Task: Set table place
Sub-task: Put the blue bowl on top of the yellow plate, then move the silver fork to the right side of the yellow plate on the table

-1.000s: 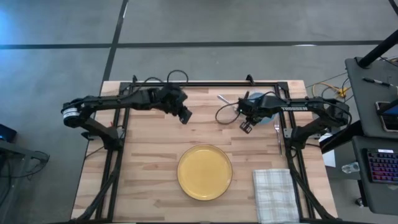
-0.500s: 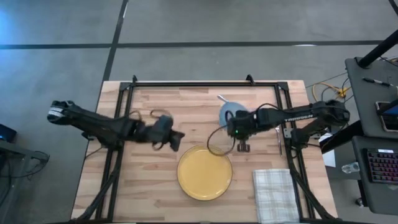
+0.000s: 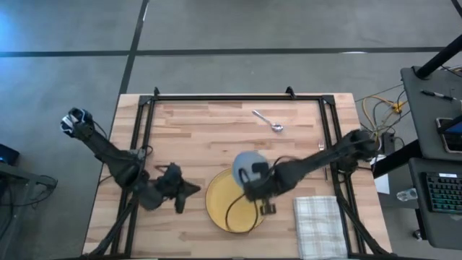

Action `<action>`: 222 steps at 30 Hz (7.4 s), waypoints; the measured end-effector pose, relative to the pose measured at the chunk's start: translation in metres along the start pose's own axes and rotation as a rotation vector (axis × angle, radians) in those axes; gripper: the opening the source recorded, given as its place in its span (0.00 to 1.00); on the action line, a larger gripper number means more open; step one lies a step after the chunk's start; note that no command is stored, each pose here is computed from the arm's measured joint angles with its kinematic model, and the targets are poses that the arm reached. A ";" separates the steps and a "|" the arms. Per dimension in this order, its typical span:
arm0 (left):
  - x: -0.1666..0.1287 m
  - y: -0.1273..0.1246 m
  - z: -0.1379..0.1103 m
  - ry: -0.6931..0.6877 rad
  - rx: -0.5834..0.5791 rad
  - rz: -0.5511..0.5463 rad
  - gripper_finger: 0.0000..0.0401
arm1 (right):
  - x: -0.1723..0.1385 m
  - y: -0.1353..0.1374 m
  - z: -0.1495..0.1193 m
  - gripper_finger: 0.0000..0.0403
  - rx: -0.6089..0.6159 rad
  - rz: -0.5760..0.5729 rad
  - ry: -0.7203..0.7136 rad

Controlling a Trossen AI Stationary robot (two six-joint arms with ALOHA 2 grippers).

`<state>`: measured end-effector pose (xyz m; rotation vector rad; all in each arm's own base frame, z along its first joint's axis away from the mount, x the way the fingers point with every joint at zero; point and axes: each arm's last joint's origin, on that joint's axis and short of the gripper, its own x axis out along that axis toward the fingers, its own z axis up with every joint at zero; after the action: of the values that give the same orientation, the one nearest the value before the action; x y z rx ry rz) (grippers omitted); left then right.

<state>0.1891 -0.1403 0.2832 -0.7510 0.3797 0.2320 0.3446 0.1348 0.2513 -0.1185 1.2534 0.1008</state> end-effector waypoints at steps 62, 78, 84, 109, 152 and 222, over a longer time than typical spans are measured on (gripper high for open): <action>-0.023 -0.028 -0.057 -0.066 0.146 -0.136 0.00 | -0.035 -0.006 0.012 0.25 0.537 -0.257 0.258; -0.017 -0.013 -0.064 -0.101 0.047 -0.091 0.00 | -0.023 -0.092 -0.173 0.35 1.144 -0.392 0.547; -0.015 -0.010 -0.063 -0.117 0.046 -0.072 0.00 | -0.008 -0.090 -0.218 0.42 1.246 -0.448 0.602; -0.004 -0.004 -0.041 -0.171 0.002 -0.016 0.00 | 0.055 -0.100 -0.227 0.41 1.919 -0.580 0.342; -0.008 0.019 -0.008 -0.126 0.030 0.079 0.00 | 0.004 -0.106 -0.182 0.36 1.538 -0.595 0.693; -0.029 0.053 0.036 -0.042 -0.108 0.141 0.00 | 0.047 -0.244 -0.268 0.02 1.564 -0.211 0.971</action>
<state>0.1543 -0.0798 0.2862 -0.8249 0.3829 0.4031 0.1420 -0.1446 0.1324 1.1750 1.9204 -1.2430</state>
